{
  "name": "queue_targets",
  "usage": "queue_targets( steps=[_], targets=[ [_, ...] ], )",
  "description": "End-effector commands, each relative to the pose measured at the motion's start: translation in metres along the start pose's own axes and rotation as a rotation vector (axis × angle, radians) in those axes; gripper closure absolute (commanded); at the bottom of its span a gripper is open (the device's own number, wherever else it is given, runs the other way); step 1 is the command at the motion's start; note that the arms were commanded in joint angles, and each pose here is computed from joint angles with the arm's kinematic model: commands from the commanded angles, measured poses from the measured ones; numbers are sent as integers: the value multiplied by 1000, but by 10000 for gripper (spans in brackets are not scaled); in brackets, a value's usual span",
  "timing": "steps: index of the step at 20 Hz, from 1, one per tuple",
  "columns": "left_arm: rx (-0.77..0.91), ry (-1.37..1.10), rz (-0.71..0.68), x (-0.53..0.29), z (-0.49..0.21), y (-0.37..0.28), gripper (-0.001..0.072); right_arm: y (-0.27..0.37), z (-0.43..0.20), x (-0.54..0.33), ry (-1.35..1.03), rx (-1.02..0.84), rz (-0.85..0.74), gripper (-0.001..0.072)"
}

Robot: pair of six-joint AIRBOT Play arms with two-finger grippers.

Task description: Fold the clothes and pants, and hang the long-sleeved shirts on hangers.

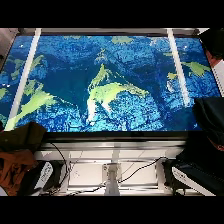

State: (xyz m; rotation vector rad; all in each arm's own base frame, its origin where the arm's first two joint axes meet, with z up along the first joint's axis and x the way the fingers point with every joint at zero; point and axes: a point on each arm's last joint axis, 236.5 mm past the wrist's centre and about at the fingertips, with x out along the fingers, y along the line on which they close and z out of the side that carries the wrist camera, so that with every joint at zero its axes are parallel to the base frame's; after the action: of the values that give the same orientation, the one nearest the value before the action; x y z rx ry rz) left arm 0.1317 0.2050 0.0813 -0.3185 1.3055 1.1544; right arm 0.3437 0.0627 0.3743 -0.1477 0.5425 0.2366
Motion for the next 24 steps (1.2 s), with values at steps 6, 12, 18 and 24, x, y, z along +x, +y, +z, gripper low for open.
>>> queue_targets(
  steps=[6,12,18,24],
  targets=[
    [-14,43,49,16,-31,12,11,0,0,0,0,0,1,155],
    [-28,91,78,41,-51,6,12,0,0,0,0,-1,1,156],
    [-170,47,55,60,-49,-8,12,0,0,0,0,0,1,155],
    [-188,23,29,84,-47,-26,21,0,0,0,0,-1,1,156]
  ],
)
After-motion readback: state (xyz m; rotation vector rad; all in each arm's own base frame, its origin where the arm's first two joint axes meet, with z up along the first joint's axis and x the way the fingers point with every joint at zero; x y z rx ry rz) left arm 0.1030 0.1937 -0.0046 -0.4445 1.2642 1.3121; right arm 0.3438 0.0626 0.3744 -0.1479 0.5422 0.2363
